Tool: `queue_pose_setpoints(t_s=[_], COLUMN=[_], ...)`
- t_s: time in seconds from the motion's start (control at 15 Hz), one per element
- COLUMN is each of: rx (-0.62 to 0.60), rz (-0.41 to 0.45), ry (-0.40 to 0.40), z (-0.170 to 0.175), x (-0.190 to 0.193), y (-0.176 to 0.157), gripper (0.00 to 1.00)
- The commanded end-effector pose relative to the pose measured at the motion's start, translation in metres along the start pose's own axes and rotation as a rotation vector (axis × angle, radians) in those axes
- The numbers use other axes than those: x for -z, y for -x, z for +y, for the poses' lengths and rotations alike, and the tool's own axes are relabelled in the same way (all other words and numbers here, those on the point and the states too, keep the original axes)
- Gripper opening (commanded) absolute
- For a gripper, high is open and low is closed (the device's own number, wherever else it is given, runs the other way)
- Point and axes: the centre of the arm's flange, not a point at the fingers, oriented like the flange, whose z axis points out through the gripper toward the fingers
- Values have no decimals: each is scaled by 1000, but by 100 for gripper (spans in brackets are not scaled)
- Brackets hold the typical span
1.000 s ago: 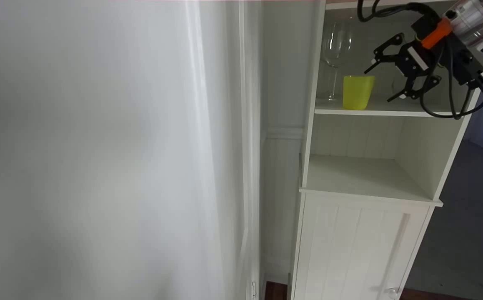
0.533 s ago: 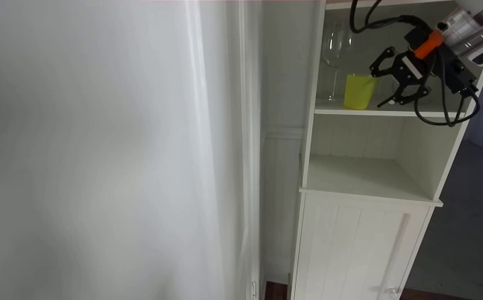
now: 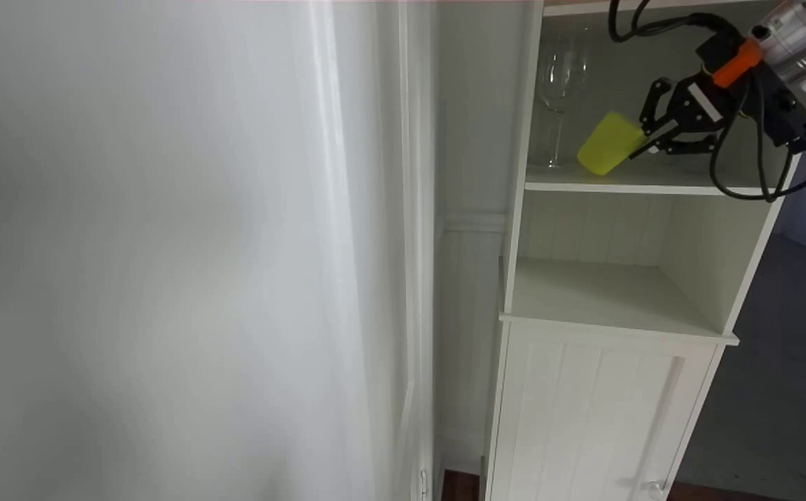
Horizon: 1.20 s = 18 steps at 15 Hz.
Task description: Move the cup from the top shelf to the top of the rack
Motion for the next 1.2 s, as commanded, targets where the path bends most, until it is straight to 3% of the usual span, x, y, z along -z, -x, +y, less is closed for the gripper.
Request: queue_pose_setpoints(t_s=[0.0, 0.2, 0.33, 0.73, 1.13], rx=[24, 104, 160, 262, 388], rz=[-32, -98, -158, -326, -390], ry=[-71, -89, -58, 88, 219], z=[10, 3, 2, 21, 1], x=[32, 55, 67, 80, 117], y=[-6, -5, 1, 8, 26], gripper=[0, 1, 1, 1, 1])
